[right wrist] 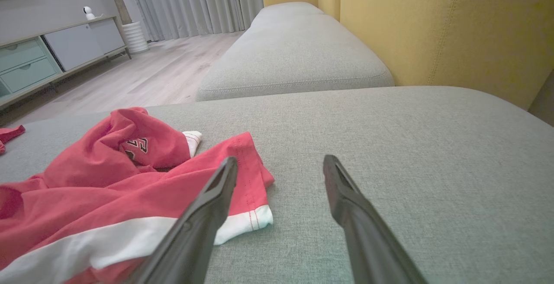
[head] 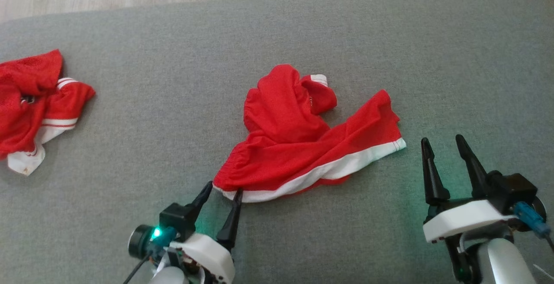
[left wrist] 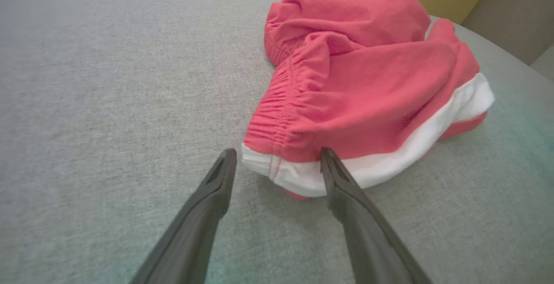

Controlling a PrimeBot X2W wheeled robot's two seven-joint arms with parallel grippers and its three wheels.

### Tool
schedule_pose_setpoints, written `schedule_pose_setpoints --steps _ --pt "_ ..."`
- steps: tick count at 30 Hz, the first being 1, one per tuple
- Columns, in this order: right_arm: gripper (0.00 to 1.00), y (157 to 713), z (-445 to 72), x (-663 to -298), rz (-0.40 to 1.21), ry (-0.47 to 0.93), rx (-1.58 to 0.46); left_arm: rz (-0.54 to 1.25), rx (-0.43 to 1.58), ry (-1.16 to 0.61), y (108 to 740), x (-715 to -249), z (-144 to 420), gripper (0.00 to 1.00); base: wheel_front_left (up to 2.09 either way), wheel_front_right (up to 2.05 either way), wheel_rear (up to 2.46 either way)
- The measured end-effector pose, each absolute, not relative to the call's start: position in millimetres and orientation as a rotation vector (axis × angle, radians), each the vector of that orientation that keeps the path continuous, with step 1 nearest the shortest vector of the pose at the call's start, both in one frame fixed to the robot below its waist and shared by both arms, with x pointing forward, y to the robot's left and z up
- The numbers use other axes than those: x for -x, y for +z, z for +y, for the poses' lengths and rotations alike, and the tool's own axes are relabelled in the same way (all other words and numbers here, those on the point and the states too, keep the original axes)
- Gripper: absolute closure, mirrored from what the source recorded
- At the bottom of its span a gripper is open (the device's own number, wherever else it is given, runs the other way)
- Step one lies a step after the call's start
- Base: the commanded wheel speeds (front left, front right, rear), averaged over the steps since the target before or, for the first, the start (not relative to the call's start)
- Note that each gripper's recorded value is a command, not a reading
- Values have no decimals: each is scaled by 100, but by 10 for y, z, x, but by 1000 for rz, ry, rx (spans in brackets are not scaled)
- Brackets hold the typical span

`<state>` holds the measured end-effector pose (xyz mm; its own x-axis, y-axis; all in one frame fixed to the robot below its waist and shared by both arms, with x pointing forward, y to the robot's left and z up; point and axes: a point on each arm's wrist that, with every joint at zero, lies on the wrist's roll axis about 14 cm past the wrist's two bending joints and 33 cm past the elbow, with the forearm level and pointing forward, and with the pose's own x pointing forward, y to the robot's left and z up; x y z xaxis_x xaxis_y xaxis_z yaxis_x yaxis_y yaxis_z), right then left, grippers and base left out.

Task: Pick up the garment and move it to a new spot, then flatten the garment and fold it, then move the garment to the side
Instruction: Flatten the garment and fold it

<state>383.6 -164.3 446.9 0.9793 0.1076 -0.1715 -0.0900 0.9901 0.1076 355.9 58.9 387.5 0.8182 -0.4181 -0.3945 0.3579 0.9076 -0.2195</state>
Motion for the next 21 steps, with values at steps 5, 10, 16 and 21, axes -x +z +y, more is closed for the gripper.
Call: schedule_pose_setpoints --steps 5,10,16,21 --pt "0 4453 -1680 -3838 180 88 -99 444 138 -437 3895 -3595 537 17 0 0 0" --pt "0 4408 -1704 -3841 197 82 -95 446 140 -452 3892 -3580 505 66 0 0 0" --pt "0 4108 -1681 -3781 334 95 -51 430 154 -447 3921 -3599 510 100 0 0 0" --pt "0 4016 -1595 -3887 371 123 -39 407 169 -431 3967 -3636 531 100 0 0 0"
